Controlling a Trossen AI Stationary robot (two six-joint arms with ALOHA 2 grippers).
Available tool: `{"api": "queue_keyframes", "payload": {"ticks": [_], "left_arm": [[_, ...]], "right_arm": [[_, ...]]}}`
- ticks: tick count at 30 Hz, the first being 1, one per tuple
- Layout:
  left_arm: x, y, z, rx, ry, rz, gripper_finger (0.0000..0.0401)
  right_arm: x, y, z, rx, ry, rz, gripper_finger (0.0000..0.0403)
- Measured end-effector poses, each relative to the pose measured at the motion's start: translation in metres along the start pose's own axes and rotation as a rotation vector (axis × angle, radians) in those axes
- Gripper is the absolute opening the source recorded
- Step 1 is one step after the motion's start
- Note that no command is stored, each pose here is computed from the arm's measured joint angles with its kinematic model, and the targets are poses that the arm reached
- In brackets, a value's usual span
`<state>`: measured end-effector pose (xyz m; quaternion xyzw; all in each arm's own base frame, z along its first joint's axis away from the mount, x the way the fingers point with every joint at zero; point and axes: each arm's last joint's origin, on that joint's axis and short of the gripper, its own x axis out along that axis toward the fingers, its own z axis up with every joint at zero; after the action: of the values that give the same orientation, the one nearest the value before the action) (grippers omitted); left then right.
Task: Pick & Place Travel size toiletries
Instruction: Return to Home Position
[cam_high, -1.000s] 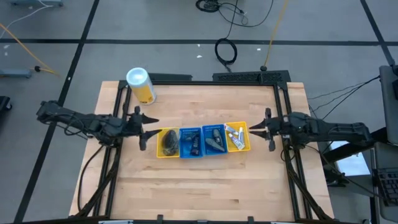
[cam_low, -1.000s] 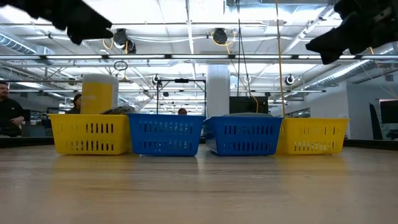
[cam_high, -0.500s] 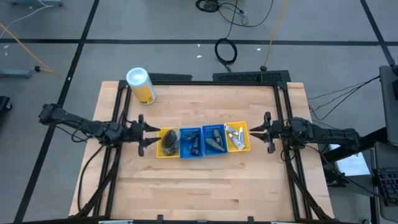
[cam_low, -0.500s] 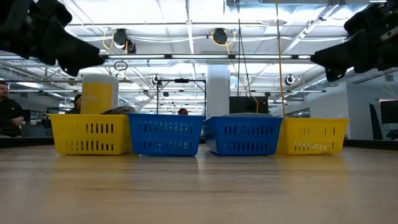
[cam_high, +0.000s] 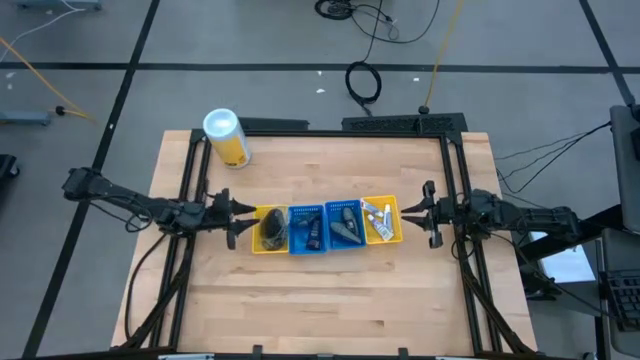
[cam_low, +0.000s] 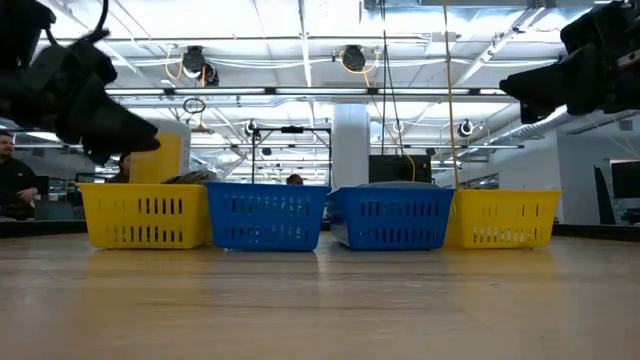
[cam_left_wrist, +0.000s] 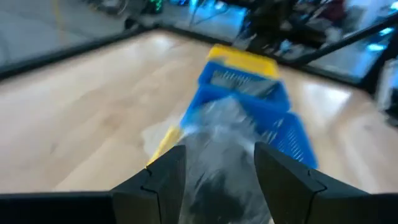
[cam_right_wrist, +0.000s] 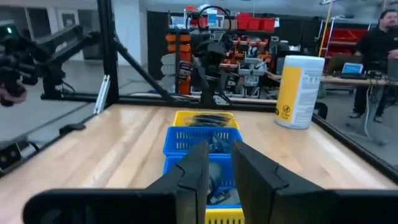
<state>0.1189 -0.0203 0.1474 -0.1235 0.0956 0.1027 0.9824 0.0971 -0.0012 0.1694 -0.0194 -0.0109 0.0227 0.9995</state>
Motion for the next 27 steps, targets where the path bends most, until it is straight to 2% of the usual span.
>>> {"api": "queue_keyframes", "payload": {"ticks": [6,8,11,14,21,27], "left_arm": [[0.0000,0.0034,-0.0043,-0.154,0.020,0.077,0.0186],[0.0000,0.0034,-0.0044,-0.140,0.021,0.077,0.0186],[0.0000,0.0036,-0.0060,-0.046,0.044,0.069,0.0186],[-0.0002,0.0040,-0.0080,0.012,0.068,0.063,0.0186],[0.0001,0.0026,-0.0046,-0.091,0.034,0.051,0.0186],[0.0001,0.0026,-0.0047,-0.089,0.035,0.051,0.0186]], "right_arm": [[0.0023,0.0014,-0.0027,-0.019,0.033,0.053,0.0063],[0.0032,0.0009,-0.0039,0.024,0.047,0.037,0.0063],[0.0038,-0.0003,-0.0047,0.098,0.058,-0.004,0.0063],[0.0041,-0.0004,-0.0051,0.107,0.063,-0.008,0.0063],[0.0041,-0.0003,-0.0052,0.109,0.062,-0.006,0.0063],[0.0041,-0.0003,-0.0051,0.109,0.062,-0.006,0.0063]]}}
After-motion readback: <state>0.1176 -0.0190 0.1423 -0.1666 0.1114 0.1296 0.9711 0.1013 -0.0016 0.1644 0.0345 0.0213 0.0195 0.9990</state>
